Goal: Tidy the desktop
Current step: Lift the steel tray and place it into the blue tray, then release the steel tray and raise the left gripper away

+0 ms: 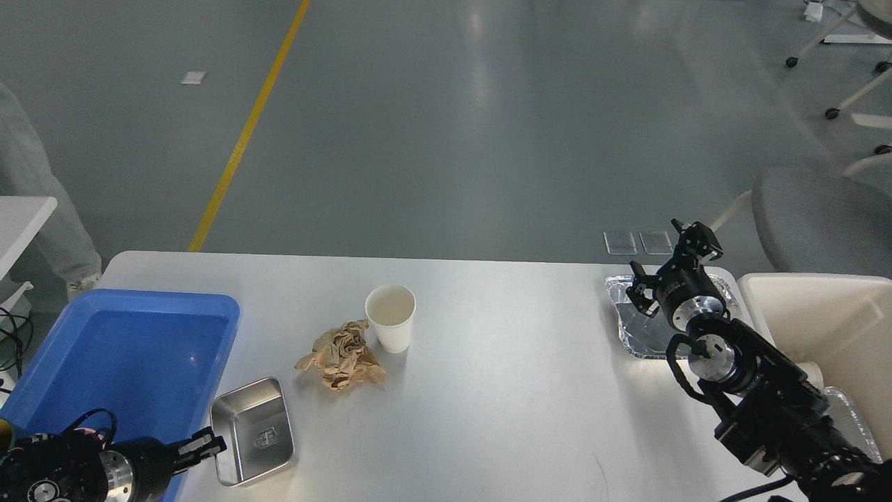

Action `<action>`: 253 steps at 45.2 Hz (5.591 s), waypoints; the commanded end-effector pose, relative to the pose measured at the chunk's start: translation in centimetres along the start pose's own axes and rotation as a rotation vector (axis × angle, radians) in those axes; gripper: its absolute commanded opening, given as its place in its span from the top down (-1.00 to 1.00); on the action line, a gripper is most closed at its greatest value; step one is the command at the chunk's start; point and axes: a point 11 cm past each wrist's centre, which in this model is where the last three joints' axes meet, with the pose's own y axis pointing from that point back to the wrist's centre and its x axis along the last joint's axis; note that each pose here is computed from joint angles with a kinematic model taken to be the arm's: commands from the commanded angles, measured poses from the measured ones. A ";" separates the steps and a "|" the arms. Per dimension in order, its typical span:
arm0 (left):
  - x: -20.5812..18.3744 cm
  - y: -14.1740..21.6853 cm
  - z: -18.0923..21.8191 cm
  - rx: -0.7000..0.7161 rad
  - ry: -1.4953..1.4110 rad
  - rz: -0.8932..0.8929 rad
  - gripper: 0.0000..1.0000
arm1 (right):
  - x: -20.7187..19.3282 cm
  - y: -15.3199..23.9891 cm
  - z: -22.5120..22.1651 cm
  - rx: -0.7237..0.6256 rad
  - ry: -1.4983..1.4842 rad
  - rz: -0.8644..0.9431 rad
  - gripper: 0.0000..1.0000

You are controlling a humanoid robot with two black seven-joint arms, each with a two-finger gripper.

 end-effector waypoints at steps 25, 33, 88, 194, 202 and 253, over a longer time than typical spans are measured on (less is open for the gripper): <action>11.5 9.7 2.3 -0.092 -0.038 0.129 0.95 | -0.3 -0.1 0.0 0.001 -0.001 0.001 -1.00; 16.2 14.5 1.4 -0.086 0.025 0.214 0.94 | -0.4 -0.1 0.1 0.000 -0.001 0.000 -1.00; 17.3 3.9 -9.7 0.023 0.530 0.337 0.93 | 0.6 0.5 1.0 -0.017 -0.001 0.026 -1.00; 29.8 7.8 18.7 -1.207 1.106 0.414 -0.94 | 2.2 -0.2 -4.2 0.050 0.067 0.053 -1.00; 28.5 5.9 16.9 -1.277 1.246 0.410 -0.94 | 3.2 -0.1 -6.7 0.083 0.100 0.053 -1.00; 23.8 2.9 10.5 -1.322 1.567 0.074 -0.94 | 2.7 8.3 -15.6 -0.145 1.253 -0.386 -1.00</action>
